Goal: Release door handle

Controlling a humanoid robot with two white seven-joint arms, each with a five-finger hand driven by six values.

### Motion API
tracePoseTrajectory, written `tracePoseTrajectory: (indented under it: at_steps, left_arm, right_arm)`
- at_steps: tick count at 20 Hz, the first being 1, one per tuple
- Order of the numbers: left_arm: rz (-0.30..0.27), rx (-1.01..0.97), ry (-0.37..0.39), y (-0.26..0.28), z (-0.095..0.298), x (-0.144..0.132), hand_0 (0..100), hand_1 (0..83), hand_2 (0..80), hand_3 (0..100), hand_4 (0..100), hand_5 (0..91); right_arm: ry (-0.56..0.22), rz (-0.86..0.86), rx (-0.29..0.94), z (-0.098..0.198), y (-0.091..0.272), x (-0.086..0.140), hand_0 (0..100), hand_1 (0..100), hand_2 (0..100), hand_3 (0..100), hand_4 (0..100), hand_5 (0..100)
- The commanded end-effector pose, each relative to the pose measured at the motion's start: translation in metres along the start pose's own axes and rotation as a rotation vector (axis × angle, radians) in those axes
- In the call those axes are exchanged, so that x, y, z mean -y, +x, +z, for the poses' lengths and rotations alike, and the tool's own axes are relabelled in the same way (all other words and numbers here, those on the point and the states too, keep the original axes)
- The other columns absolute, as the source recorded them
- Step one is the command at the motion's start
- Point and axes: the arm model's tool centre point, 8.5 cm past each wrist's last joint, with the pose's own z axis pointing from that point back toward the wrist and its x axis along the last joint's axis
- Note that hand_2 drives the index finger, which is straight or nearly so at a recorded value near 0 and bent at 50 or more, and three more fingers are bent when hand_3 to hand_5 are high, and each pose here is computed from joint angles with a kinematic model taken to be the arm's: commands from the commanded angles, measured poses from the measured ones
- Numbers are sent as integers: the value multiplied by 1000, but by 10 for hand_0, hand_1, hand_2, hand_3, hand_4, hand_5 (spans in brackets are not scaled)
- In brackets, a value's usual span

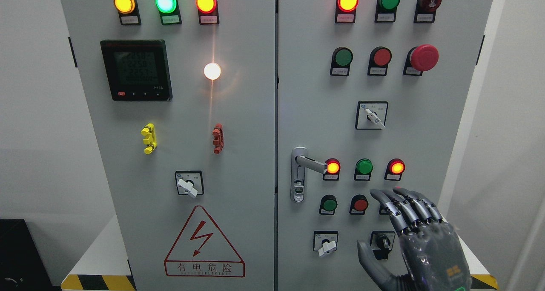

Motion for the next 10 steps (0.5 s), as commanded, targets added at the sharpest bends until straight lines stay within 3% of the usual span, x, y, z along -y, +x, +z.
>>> tracePoseTrajectory:
  at_steps: [1, 10]
  left_arm:
    - [0, -16, 0, -11, 1, 0, 120, 556, 0, 0, 0, 0]
    - [2, -16, 0, -11, 1, 0, 120, 556, 0, 0, 0, 0]
  right_arm:
    - [-37, 16, -40, 1, -12, 12, 513, 209, 53, 0, 0, 0]
    - [-33, 7, -28, -1, -8, 10, 501, 212, 46, 4, 20, 0]
